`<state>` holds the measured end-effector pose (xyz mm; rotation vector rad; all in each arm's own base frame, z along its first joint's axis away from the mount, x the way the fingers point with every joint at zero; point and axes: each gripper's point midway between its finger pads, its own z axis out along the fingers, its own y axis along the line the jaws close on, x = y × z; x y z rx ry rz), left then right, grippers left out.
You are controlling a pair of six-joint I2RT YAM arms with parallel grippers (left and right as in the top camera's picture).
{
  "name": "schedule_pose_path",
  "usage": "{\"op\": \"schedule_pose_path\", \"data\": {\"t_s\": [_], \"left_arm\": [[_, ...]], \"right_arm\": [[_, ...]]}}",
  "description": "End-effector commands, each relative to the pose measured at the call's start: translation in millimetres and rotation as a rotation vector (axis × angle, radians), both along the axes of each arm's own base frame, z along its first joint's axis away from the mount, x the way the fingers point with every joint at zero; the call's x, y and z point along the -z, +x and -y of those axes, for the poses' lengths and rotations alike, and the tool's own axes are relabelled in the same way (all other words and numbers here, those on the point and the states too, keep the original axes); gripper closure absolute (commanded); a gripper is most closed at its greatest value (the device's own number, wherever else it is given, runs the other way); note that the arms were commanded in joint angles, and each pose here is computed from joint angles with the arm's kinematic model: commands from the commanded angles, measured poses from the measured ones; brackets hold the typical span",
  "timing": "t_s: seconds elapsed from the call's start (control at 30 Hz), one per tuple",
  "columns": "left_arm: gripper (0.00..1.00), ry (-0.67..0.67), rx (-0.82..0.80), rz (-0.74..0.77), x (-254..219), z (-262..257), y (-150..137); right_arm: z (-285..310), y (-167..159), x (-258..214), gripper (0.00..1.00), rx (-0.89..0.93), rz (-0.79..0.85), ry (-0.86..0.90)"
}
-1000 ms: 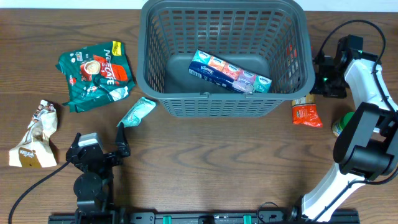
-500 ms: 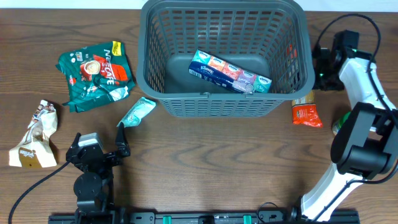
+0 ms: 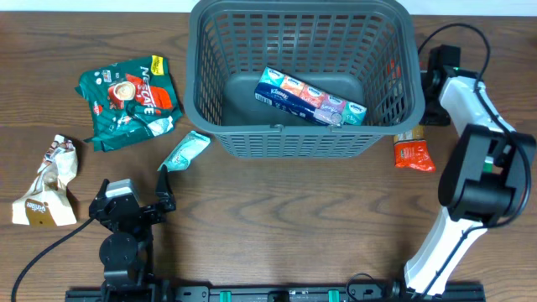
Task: Pack container
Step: 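Grasp the red-and-tan pasta bag with the right gripper, then lift the pasta bag and lay it in the basket beside tissues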
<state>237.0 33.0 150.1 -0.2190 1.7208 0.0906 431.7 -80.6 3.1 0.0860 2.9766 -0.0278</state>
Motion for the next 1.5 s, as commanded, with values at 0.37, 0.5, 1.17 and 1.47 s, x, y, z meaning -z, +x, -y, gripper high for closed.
{"op": "schedule_pose_path", "data": {"t_s": [0.37,0.5,1.17,1.47], "left_arm": [[0.02,0.003,-0.017,-0.048,16,-3,-1],[0.01,0.003,-0.017,-0.048,16,-3,-1],[0.01,0.003,-0.017,-0.048,16,-3,-1],[0.01,0.003,-0.017,-0.048,16,-3,-1]], "right_arm": [[2,-1,21,0.99,0.030,-0.027,-0.002],[3,-1,21,0.99,0.035,-0.027,-0.007],[40,21,-163,0.99,0.214,0.350,-0.185],[43,-7,-329,0.98,0.285,0.706,-0.253]]}}
